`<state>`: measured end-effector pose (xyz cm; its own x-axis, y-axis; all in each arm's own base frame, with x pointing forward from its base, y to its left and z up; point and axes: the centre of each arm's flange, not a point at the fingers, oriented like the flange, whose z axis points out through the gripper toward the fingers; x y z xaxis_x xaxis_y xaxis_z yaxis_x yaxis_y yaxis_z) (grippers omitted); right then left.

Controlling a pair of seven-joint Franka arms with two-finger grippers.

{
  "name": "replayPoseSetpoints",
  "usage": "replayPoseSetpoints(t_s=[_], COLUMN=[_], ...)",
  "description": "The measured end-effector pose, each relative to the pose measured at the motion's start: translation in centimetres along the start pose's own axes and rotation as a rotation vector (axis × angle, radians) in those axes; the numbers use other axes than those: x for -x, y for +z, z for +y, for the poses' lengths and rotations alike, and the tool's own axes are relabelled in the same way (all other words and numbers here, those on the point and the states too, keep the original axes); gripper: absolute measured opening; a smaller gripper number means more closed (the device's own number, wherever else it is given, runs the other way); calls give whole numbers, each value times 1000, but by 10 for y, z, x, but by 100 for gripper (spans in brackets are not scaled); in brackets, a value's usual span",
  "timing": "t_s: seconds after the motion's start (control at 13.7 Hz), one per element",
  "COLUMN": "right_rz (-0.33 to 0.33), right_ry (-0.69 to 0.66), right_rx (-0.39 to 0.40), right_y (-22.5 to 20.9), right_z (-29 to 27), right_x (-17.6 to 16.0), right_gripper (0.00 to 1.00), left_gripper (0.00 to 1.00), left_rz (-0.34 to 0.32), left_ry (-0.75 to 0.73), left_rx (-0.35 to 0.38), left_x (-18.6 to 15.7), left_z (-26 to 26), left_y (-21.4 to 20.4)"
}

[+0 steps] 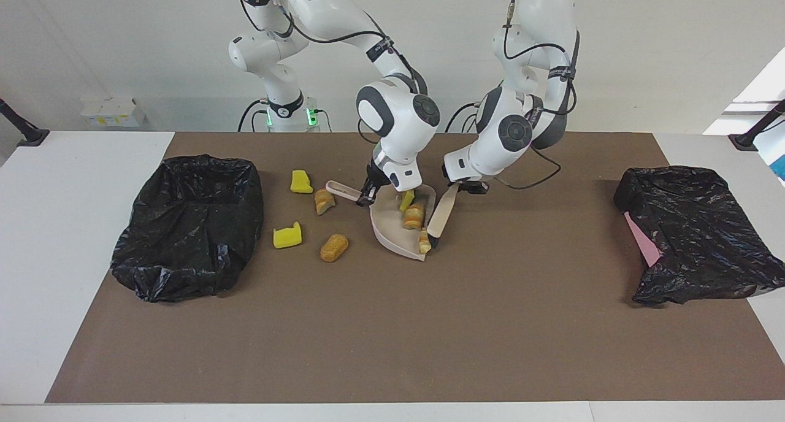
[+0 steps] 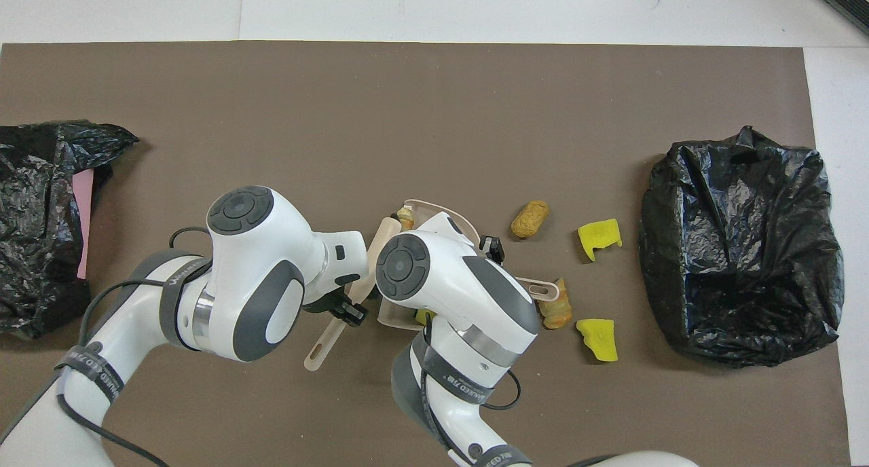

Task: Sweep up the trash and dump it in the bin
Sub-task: 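Sweep more debris into the dustpan with the brush, left gripper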

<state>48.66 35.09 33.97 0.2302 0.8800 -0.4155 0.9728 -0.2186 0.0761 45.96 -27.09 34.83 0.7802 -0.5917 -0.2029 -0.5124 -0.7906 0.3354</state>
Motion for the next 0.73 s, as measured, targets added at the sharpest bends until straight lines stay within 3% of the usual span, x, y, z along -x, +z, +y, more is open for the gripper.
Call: replayPoseSetpoints(t_s=[0.22, 0.36, 0.73], right_rz=[1, 2, 2], right_ry=[1, 0, 1], right_rx=[1, 1, 1], right_y=[-1, -1, -1], right_z=[0, 0, 0], right_x=[0, 0, 0], right_gripper=[33, 33, 33], left_gripper=[26, 26, 26], left_rz=[1, 39, 104], left_ry=[1, -29, -71], left_rx=[42, 57, 32], left_x=[14, 23, 13], left_z=[-36, -73, -92], left_y=[-40, -66, -57])
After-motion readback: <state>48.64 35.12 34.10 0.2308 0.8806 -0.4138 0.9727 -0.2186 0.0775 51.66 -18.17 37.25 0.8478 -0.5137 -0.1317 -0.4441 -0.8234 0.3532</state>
